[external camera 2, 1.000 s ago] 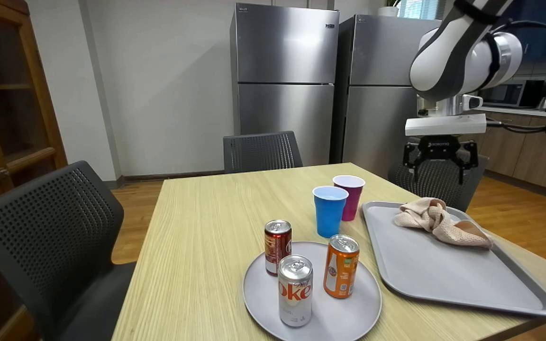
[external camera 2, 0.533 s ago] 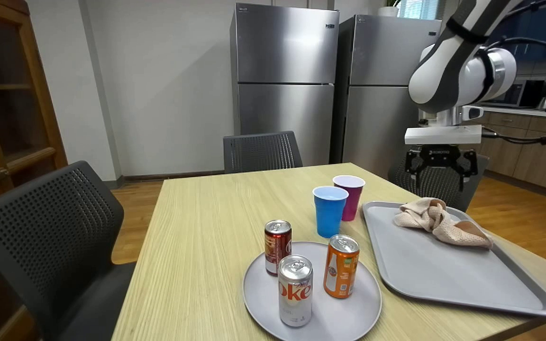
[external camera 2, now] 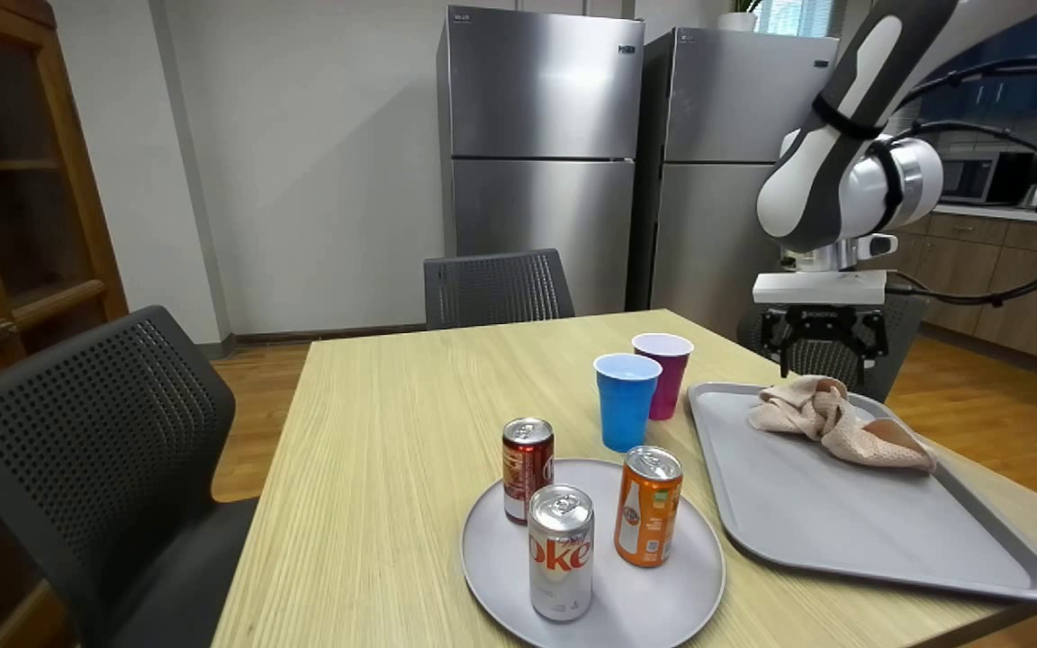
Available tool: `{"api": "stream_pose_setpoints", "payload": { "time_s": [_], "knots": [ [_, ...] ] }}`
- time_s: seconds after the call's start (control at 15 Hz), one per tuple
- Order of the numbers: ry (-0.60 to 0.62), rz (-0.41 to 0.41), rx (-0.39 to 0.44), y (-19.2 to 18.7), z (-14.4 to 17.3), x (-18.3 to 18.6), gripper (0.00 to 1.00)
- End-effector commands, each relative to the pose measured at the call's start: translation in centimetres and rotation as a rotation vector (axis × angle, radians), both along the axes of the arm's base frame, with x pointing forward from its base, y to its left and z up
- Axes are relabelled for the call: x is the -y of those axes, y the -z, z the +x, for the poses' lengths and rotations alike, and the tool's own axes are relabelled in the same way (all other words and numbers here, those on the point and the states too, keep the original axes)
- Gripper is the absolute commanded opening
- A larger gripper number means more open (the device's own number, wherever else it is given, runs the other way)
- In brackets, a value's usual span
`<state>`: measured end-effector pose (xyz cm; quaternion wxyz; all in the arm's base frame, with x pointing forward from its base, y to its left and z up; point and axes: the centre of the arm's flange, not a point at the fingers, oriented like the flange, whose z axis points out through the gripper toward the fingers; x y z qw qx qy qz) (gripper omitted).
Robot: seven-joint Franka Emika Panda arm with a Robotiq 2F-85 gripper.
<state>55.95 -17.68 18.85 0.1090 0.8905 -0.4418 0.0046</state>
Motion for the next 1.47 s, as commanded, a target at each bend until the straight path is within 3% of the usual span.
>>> {"api": "stream_pose_setpoints", "payload": {
  "time_s": [0.0, 0.8, 0.87, 1.0, 1.4],
  "knots": [
    [0.038, -0.016, -0.003, 1.8, 2.2, 0.8, 1.0],
    [0.074, -0.059, -0.043, 5.3, 3.1, 1.4, 1.0],
    [0.082, -0.06, -0.046, 5.4, 3.1, 1.4, 0.75],
    [0.092, -0.071, -0.044, 5.3, 2.9, 1.4, 0.65],
    [0.112, -0.087, -0.032, 4.6, 2.5, 0.8, 0.18]
  ]
}}
